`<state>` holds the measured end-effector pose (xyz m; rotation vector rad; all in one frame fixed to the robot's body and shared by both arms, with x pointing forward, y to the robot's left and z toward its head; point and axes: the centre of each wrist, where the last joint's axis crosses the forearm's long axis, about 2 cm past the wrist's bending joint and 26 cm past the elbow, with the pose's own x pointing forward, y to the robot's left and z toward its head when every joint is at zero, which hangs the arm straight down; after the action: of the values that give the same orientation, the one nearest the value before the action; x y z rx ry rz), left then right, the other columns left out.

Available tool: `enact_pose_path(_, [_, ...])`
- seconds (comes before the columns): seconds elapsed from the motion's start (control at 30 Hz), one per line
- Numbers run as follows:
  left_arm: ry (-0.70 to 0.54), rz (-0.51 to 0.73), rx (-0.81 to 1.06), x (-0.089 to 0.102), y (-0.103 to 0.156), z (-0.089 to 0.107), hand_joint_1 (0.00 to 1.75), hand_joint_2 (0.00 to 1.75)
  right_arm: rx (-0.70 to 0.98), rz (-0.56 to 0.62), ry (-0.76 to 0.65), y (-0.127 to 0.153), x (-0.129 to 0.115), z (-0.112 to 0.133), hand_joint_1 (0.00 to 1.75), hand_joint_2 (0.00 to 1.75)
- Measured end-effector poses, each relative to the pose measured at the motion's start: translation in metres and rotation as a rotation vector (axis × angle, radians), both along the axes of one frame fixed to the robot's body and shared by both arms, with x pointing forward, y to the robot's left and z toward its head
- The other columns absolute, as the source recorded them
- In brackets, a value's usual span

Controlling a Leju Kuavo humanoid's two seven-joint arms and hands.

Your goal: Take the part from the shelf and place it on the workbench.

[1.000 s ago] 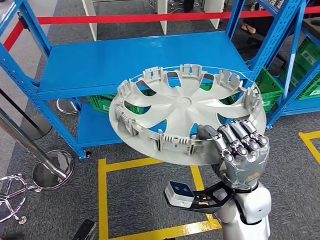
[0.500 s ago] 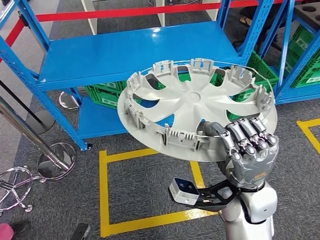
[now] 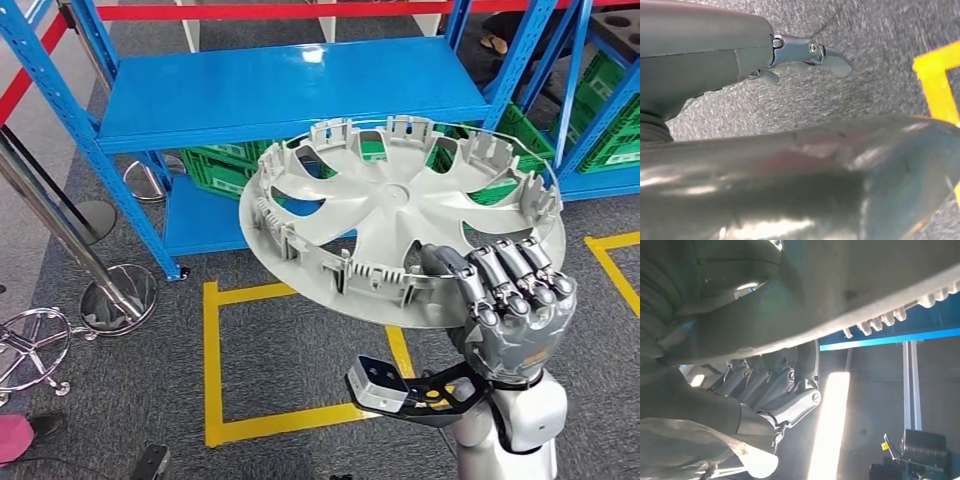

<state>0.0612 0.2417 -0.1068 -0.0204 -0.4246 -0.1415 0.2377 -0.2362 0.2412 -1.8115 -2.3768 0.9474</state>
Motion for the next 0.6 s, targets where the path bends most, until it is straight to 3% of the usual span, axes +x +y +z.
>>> enact_pose_path(0.6, [-0.027,-0.05,-0.023,0.0002,-0.0019,0.0002,0.0,0.0,0.0,-0.025,0.001,-0.0062,-0.0029,-0.0005,1.75,1.75])
